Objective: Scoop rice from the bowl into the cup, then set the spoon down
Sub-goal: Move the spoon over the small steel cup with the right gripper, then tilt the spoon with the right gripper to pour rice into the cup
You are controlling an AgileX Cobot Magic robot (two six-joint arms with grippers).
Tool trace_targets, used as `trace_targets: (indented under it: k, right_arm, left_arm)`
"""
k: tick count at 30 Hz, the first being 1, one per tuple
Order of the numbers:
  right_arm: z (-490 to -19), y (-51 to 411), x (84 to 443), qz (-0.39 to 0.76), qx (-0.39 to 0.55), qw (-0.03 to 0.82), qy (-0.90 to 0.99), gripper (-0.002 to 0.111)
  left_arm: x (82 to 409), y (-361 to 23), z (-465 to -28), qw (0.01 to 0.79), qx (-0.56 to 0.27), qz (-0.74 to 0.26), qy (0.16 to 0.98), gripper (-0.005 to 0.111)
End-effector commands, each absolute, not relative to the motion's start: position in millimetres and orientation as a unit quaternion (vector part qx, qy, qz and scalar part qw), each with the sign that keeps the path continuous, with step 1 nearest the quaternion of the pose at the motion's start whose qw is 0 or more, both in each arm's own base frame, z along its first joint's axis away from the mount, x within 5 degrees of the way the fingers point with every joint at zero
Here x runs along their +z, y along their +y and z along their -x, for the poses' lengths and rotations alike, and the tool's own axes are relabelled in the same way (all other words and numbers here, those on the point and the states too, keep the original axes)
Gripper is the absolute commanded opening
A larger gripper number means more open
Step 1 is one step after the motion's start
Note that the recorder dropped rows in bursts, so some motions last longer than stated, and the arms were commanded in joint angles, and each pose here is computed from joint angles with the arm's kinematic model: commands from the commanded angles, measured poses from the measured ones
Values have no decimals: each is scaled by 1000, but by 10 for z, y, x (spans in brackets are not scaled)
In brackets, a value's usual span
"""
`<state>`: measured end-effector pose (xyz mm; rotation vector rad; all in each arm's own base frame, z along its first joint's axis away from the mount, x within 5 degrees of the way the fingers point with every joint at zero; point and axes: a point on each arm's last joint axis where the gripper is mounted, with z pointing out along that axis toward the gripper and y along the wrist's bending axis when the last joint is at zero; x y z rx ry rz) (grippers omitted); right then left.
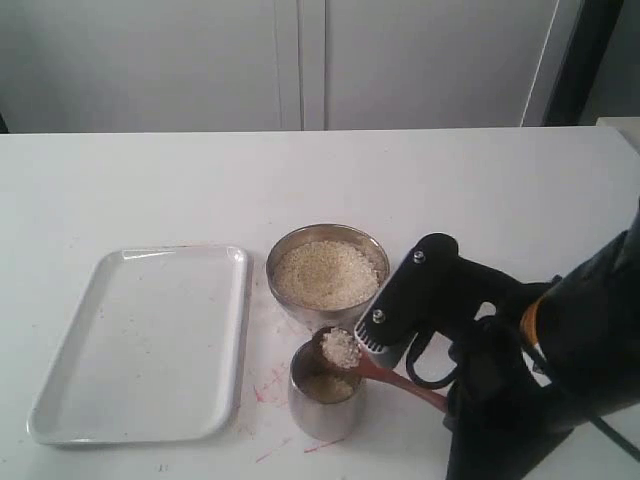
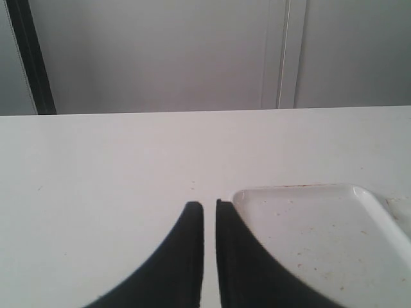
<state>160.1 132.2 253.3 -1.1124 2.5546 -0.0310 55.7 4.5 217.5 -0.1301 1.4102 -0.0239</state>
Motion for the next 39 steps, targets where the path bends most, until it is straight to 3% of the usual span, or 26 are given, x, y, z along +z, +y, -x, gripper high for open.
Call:
trace_targets:
  k: [1,21,39]
  right_arm:
    - [-1570,1355,2546,410,-62,196,889,0]
    - [-1421,1619,2468,465,-221,222,828,0]
    - [-1424,1658,2433,464,-268,225,814,0]
  left_arm:
    - [2203,42,-551,763,-17,61,643,14]
    - [2203,42,-551,763,-17,61,643,14]
    - [2203,42,-551,763,-17,61,643,14]
